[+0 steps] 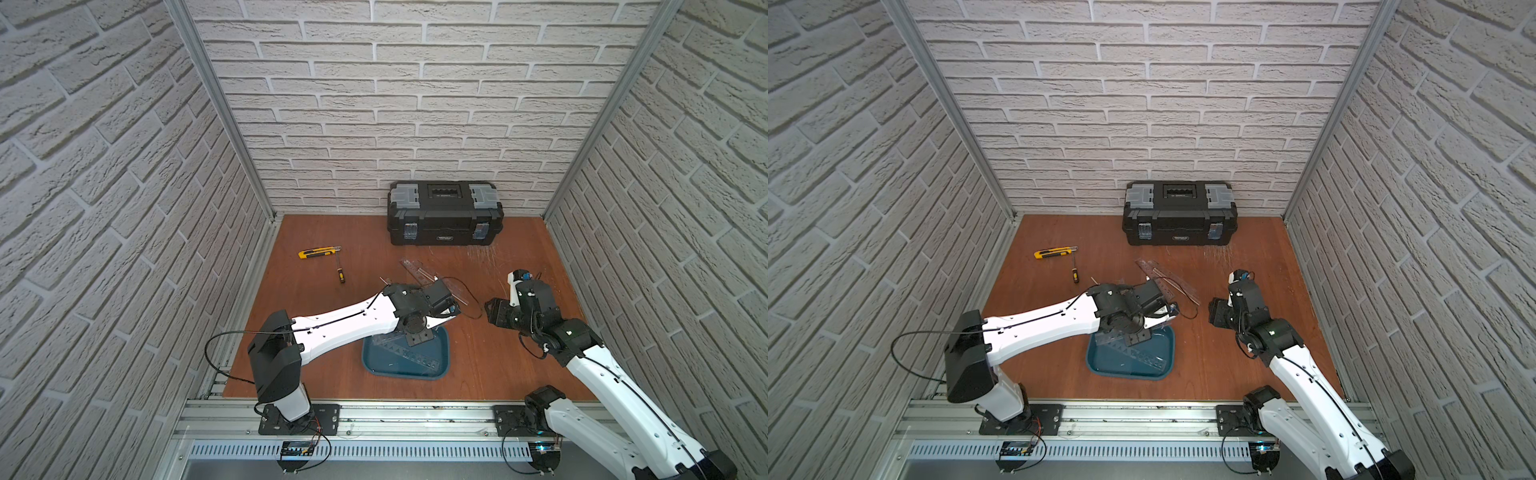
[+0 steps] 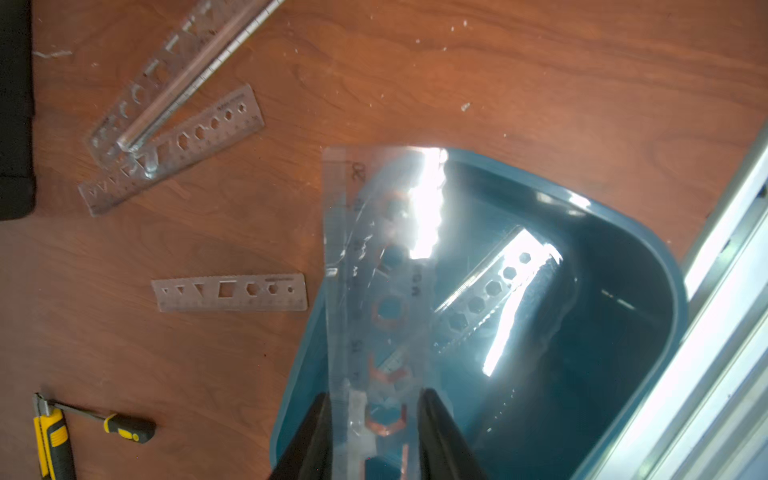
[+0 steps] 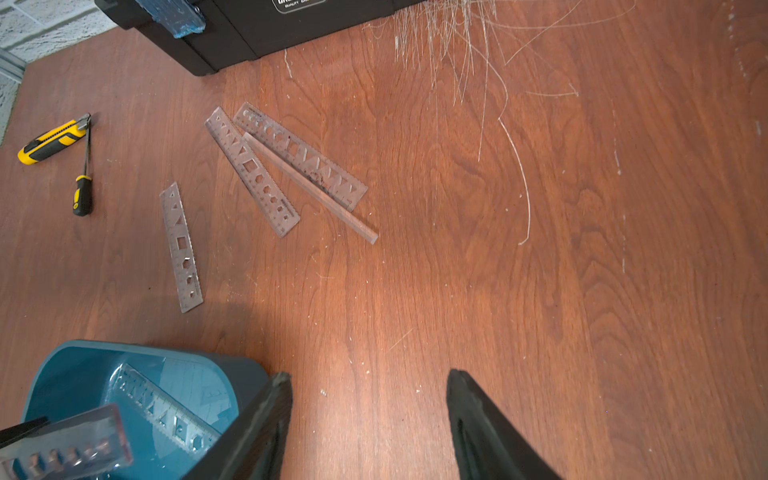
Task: Put the scattered rulers into the storage box
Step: Place the ruler in the storage box.
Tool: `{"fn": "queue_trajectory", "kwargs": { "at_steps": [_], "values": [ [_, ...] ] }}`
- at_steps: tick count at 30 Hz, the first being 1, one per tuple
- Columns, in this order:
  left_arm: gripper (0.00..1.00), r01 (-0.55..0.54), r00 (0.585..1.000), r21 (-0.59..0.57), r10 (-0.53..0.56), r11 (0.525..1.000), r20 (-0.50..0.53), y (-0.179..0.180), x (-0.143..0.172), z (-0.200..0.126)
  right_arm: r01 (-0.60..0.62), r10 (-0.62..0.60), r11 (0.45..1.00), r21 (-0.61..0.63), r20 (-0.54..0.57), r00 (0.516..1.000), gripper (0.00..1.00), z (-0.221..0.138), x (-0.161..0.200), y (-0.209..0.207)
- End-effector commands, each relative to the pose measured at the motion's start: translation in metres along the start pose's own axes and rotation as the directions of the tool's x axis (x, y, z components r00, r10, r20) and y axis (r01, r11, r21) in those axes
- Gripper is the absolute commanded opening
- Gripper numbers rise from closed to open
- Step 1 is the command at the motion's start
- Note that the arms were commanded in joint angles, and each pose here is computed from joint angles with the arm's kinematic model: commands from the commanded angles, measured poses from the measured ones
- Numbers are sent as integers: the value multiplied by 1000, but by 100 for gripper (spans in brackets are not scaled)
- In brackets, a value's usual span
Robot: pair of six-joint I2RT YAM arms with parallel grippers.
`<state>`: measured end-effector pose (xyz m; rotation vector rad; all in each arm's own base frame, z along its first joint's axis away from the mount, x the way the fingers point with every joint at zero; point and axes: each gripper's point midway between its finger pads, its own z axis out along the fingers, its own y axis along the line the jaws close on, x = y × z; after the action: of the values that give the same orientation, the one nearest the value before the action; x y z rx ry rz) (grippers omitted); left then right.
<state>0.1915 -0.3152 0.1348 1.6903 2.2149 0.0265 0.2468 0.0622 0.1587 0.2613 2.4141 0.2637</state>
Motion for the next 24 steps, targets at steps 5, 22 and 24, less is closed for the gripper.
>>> {"fn": "queue_trajectory", "kwargs": {
  "at_steps": [5, 22, 24],
  "values": [
    [35, 19, 999, 13, -19, 1000, 36, -9, 2, 10, -19, 16, 998, -56, -54, 998, 64, 3, 22, 3],
    [39, -30, 999, 62, 31, 998, -7, -31, 9, 38, -37, 33, 998, -50, -67, 997, 64, 6, 26, 1],
    [40, -31, 999, 65, 32, 997, -14, -32, 11, 39, -37, 34, 998, -49, -66, 997, 64, 7, 25, 1]
  ]
}}
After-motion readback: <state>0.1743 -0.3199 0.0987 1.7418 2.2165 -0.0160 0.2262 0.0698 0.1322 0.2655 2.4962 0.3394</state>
